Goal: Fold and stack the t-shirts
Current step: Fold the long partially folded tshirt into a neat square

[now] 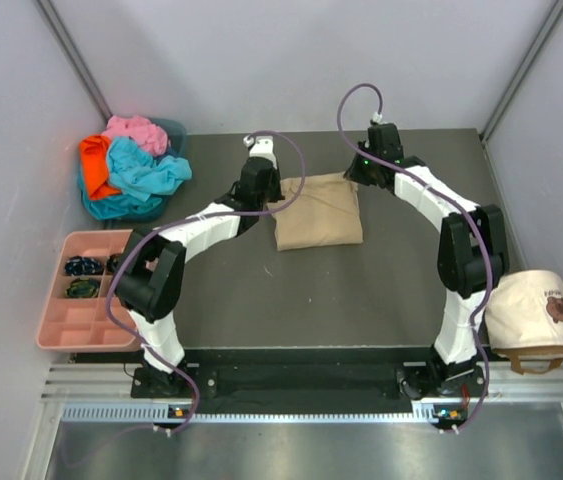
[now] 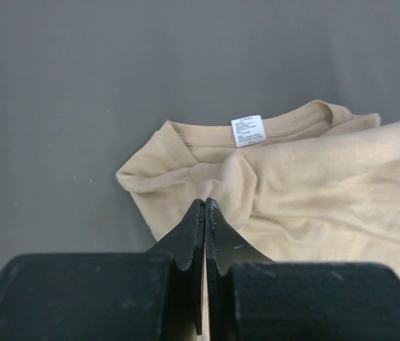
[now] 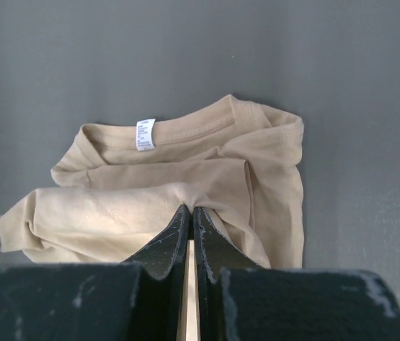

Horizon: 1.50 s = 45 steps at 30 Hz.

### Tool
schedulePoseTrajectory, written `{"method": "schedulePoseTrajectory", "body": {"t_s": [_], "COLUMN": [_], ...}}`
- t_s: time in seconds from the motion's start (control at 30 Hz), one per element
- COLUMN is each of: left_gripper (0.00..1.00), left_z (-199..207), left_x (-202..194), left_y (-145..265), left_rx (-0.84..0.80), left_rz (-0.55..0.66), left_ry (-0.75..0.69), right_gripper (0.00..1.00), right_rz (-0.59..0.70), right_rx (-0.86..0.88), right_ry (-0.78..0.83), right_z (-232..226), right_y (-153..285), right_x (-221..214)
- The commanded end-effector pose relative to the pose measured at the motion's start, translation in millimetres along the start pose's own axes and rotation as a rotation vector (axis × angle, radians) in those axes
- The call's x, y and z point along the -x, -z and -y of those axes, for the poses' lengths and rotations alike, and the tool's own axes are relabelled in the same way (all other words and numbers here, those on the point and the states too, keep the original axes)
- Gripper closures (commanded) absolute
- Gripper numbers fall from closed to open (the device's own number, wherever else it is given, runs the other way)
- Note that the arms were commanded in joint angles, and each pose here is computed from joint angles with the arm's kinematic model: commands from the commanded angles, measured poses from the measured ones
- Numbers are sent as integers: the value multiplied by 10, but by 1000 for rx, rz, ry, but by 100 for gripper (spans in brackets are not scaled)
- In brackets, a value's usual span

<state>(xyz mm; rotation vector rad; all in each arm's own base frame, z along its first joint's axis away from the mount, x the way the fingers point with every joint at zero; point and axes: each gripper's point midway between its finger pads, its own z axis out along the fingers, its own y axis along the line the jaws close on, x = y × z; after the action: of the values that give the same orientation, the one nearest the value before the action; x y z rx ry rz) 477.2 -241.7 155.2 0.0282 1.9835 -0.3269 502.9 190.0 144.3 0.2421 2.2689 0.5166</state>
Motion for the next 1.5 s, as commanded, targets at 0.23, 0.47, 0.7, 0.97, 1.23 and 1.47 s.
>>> {"method": "schedulePoseTrajectory", "body": {"t_s": [0.23,0.47,0.7,0.97,1.23,1.47], "left_gripper": [100,100,100,100,80,18], "left_z": [-98,-122,-218,-344,-514,-731], "left_x": [116,120,41,41,113,522], "left_y": [-279,-434,-546,-585,-685,-584], "left_rx": [12,17,40,68,128,242], "left_rz": [33,30,10,9,8,87], "left_ry": [3,-3,-6,-7,-47,-106], "right_gripper": [100,100,100,88,1,1], "right_rz": [51,58,45,32,142,210], "right_rx": [25,17,25,41,-28,-55], "right_ry": [-23,-55,-71,-73,-78,-84], "right_z": [84,226,334,328,538,702], "right_y": [-262,-393,-549,-668,-467,-143], "right_x": [284,390,449,451,799,957]}}
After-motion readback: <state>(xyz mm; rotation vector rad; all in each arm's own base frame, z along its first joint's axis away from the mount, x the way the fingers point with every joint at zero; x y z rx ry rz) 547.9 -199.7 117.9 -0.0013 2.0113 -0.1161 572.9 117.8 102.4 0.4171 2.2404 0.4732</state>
